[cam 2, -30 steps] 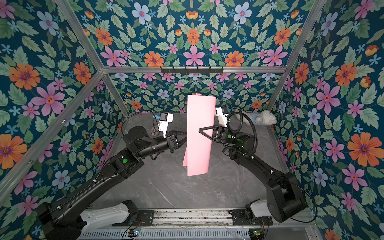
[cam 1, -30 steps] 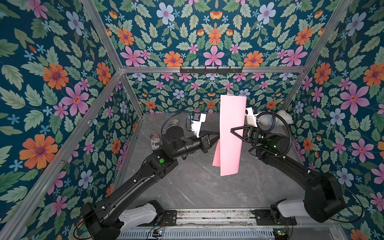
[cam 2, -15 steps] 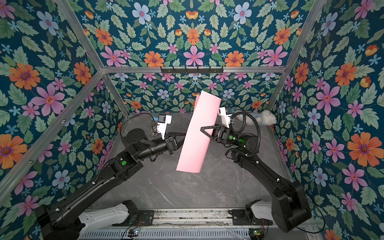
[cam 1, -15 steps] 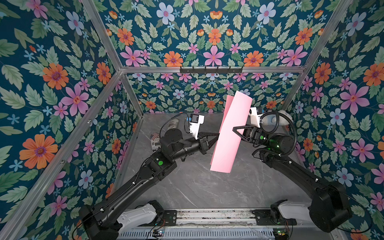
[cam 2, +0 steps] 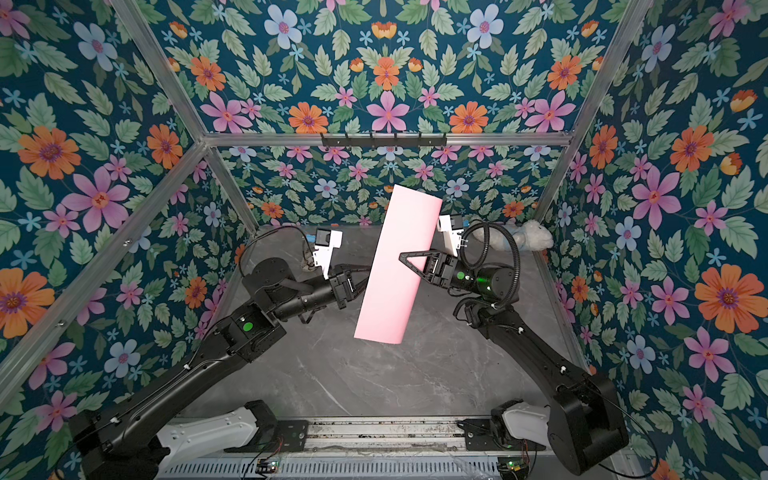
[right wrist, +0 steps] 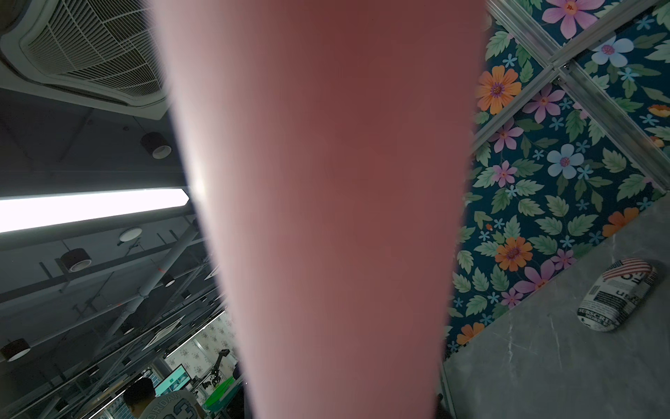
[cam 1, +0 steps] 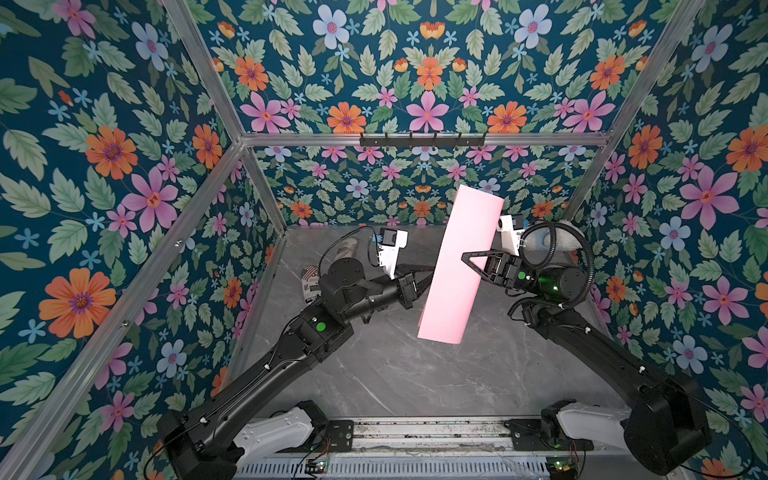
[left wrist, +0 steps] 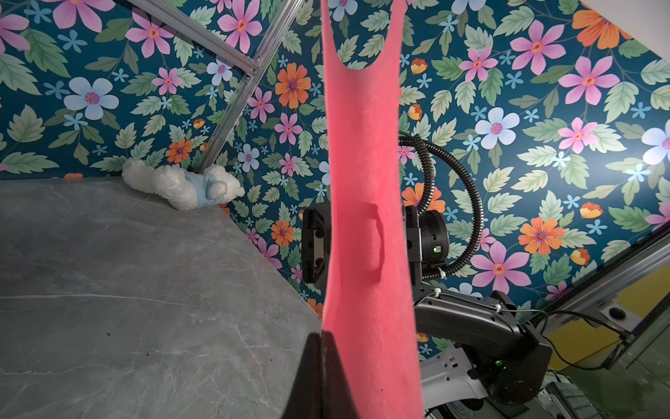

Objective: Fold the rectangular paper in half along the long edge
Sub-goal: Fold the paper.

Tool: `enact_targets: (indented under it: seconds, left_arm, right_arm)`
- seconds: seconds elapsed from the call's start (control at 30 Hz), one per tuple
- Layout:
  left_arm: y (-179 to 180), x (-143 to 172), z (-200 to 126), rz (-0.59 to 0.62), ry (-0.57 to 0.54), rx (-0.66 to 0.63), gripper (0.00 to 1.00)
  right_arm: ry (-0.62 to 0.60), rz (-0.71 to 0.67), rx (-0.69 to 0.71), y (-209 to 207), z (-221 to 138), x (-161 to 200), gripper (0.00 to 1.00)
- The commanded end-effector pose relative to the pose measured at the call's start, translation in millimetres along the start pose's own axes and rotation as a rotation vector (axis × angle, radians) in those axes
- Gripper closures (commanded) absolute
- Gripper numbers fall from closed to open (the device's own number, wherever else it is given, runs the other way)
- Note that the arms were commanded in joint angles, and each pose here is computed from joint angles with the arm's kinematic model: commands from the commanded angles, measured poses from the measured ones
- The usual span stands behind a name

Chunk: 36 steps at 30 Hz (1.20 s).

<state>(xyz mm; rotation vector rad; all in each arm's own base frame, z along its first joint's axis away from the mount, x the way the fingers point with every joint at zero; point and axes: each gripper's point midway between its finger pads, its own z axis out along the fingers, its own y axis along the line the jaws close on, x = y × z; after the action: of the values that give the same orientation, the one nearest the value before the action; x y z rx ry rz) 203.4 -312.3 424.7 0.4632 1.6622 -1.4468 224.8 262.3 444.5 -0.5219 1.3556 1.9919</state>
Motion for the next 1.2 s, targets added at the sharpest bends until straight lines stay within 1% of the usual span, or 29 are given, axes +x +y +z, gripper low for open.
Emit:
enact_targets:
  seconds: [0.0, 0.37, 0.53, 0.67, 0.8, 0.97, 1.17]
  left_arm:
    - [-5.7, -6.5, -0.5, 0.014, -0.024, 0.019, 1.00]
    - [-7.5, -8.9, -2.0, 0.020, -0.029, 0.019, 1.00]
    - [-6.9, -10.1, -4.2, 0.025, -0.037, 0.011, 1.00]
    - [-5.7, -8.9, -5.2, 0.025, -0.037, 0.005, 1.00]
    - [-5.4, -8.5, -6.2, 0.024, -0.038, 0.005, 1.00]
    - [-4.7, -7.3, -5.0, 0.022, -0.035, 0.007, 1.00]
    - [-4.3, -6.3, -4.1, 0.017, -0.034, 0.012, 1.00]
  right_arm:
    - [0.004, -0.026, -0.002, 2.3, -0.3, 1.0, 0.70]
    - [0.027, -0.032, 0.040, -3.8, -1.7, 6.5, 0.70]
    - [0.014, -0.038, 0.048, -3.5, -3.9, 5.5, 0.70]
    - [-0.004, -0.036, 0.059, -4.8, -6.3, 3.5, 0.61]
    - [-0.007, -0.036, 0.047, -3.1, -6.4, 3.1, 0.67]
    - [-0.023, -0.030, 0.024, -1.0, -6.9, 1.2, 0.67]
    - [-0.078, -0.020, 0.011, -1.9, -9.3, -4.4, 0.68]
